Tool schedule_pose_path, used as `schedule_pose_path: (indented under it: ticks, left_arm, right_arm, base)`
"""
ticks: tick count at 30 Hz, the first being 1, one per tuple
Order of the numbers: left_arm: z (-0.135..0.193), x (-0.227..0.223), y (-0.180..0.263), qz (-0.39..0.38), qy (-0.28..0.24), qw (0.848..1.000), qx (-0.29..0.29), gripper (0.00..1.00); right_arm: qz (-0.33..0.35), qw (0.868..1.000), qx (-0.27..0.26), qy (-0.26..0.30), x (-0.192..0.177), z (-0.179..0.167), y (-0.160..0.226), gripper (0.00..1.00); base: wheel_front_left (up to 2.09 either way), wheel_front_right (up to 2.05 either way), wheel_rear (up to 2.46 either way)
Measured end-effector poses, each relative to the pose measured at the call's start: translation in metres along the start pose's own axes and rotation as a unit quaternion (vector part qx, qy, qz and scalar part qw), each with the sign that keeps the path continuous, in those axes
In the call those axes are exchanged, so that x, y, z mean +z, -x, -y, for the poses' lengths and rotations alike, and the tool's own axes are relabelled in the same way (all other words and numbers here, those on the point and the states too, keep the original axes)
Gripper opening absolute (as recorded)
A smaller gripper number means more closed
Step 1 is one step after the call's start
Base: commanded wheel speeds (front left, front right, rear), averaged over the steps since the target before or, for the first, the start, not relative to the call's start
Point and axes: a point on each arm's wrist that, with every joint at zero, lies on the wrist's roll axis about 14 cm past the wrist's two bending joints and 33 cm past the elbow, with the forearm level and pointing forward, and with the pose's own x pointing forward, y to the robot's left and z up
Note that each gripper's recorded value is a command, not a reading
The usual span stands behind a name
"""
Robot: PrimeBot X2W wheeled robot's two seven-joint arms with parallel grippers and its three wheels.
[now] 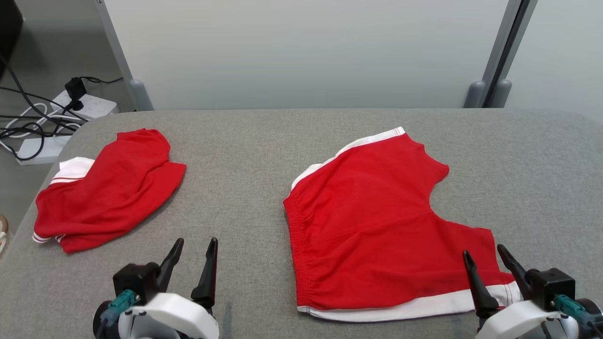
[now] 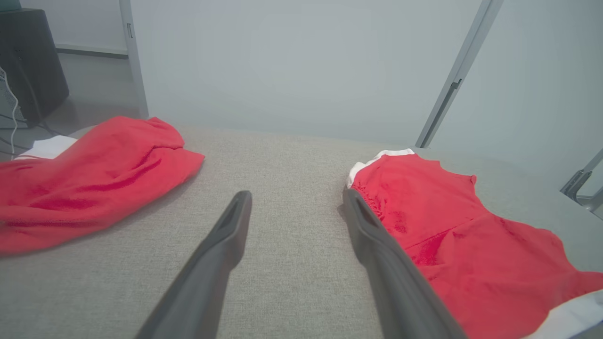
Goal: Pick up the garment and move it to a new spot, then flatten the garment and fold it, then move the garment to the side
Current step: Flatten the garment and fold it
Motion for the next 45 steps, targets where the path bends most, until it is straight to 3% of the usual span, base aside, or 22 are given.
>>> schedule_pose_path:
  ticks: [12, 16, 19, 26, 36, 45]
  left_arm:
    - [-0.002, 0.045, 0.029, 0.120, 0.019, 0.991, 0.059, 1.00]
    - [-0.002, 0.049, 0.041, 0.137, -0.017, 0.988, 0.064, 1.00]
    - [-0.003, 0.043, 0.045, 0.130, -0.060, 0.988, 0.057, 1.00]
    - [0.004, 0.017, 0.046, 0.092, -0.101, 0.990, 0.028, 1.00]
    - [0.003, -0.014, 0.053, 0.048, -0.095, 0.994, 0.020, 1.00]
    - [-0.002, -0.015, 0.053, 0.044, -0.106, 0.993, 0.025, 1.00]
  right_arm:
    - [0.047, 0.998, -0.019, -0.027, 0.011, 0.000, 0.014, 1.00]
    - [0.063, 0.997, -0.020, -0.030, 0.018, 0.000, 0.022, 1.00]
    - [0.075, 0.997, -0.016, -0.022, 0.025, -0.001, 0.025, 1.00]
    - [0.066, 0.998, -0.012, 0.008, 0.021, 0.002, 0.035, 1.00]
    - [0.063, 0.998, -0.019, 0.008, 0.018, 0.008, 0.043, 1.00]
    - [0.063, 0.998, -0.020, 0.008, 0.018, 0.009, 0.042, 1.00]
  base:
    - [0.00, 0.00, 0.00]
    - [0.00, 0.00, 0.00]
    - [0.00, 0.00, 0.00]
    - [0.00, 0.00, 0.00]
    - [0.00, 0.00, 0.00]
    - [0.00, 0.00, 0.00]
